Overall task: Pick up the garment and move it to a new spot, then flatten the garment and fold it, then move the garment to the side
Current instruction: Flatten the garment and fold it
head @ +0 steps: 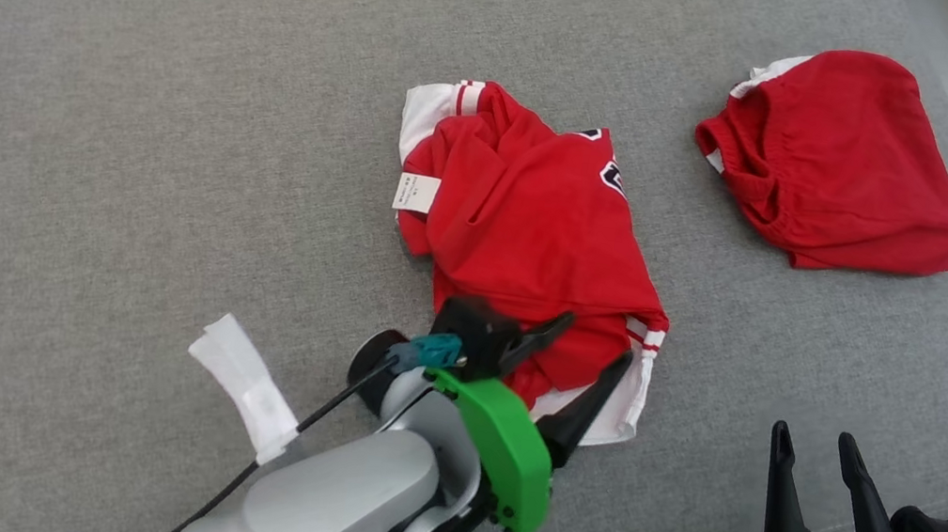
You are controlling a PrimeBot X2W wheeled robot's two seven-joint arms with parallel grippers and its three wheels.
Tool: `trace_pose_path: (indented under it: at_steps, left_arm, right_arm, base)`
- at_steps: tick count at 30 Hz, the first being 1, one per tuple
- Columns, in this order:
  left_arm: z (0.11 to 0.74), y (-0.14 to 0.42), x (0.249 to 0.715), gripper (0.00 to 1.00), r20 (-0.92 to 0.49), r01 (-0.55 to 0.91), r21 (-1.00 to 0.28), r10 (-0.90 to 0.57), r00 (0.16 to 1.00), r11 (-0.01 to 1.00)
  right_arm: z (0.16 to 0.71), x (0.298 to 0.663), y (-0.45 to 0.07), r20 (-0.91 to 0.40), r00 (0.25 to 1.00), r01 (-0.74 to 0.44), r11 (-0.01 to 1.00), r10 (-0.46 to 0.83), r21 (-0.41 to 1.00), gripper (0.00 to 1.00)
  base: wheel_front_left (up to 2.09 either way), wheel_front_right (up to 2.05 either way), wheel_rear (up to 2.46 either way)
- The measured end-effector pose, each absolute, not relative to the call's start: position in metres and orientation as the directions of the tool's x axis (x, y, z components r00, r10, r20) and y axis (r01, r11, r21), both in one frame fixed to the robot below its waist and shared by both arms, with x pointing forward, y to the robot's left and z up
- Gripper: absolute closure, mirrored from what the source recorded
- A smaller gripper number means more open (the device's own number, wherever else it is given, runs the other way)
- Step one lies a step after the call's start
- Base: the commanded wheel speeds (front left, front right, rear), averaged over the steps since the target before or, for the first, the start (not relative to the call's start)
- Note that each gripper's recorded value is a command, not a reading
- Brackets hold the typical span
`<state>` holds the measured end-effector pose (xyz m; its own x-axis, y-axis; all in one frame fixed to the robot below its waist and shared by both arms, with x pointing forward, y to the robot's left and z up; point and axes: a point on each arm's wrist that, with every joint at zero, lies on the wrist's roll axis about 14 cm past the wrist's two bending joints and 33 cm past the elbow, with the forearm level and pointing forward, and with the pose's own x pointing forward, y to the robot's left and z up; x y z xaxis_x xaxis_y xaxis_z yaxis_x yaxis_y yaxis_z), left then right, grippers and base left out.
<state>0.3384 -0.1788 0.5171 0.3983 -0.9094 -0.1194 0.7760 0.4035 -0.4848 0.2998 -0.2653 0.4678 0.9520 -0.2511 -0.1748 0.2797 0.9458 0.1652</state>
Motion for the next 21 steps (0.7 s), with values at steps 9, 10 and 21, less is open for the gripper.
trace_pose_path:
  at_steps: [9, 10, 21]
  left_arm:
    - [0.473, -0.139, 0.334, 0.0, -0.294, 0.751, -0.389, -0.844, 0.448, 0.534]
    - [0.471, -0.139, 0.334, 0.0, -0.3, 0.75, -0.386, -0.842, 0.448, 0.537]
    - [0.456, -0.148, 0.342, 0.53, -0.331, 0.772, -0.334, -0.834, 0.442, 0.542]
  right_arm:
    - [0.468, 0.305, -0.252, -0.171, 0.963, 0.236, 0.956, -0.207, 0.172, 0.0]
    - [0.468, 0.306, -0.252, -0.169, 0.964, 0.235, 0.957, -0.206, 0.172, 0.0]
    - [0.465, 0.303, -0.258, -0.184, 0.957, 0.254, 0.954, -0.225, 0.158, 0.0]
  base:
    - [0.0, 0.0, 0.0]
    - [0.0, 0.0, 0.0]
    - [0.0, 0.0, 0.0]
